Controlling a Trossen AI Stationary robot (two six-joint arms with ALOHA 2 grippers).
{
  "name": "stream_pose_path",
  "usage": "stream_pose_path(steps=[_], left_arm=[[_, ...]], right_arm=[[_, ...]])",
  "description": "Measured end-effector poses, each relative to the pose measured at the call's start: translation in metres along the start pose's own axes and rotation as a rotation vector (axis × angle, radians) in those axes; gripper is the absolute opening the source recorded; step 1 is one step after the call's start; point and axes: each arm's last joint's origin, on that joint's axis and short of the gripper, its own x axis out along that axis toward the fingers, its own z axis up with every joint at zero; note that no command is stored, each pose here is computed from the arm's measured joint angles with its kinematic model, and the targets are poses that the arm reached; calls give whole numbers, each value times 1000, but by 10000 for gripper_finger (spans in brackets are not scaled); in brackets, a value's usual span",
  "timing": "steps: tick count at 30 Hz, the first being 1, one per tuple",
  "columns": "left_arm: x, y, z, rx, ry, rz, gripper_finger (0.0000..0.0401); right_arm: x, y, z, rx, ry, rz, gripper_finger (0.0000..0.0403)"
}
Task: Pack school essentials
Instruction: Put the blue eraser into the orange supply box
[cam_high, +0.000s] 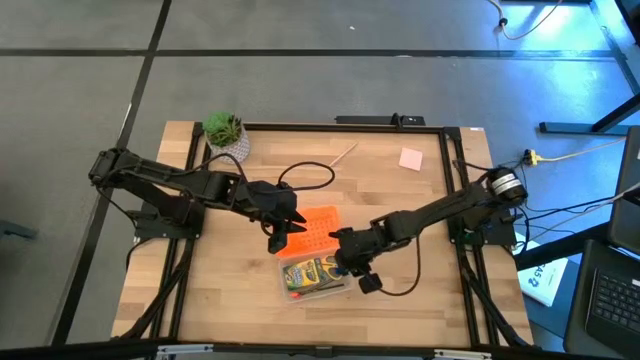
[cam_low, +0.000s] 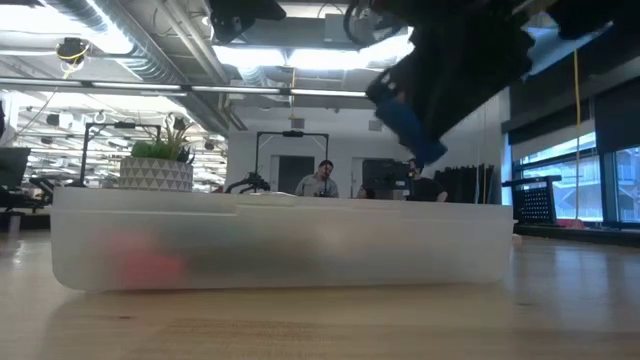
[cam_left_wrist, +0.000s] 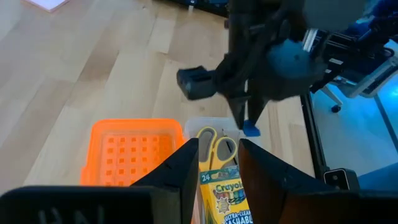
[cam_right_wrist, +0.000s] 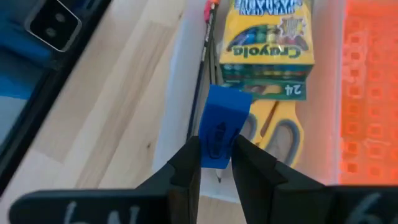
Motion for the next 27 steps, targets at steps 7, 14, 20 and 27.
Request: stream_pose_path(steps=[7,14,20,27], left_arm=[[0,0,0,1,0,0,105],[0,0,0,8,3,1,106],[0,0,0,9,3,2,106],[0,0,0,9,4,1,106]], right_arm=[[20,-3,-4,-17,14,51,83],[40,-6,-12,-5,66,68,83],[49,-6,-17,15,93,88,83],[50,-6,-17,30,97,104,84]])
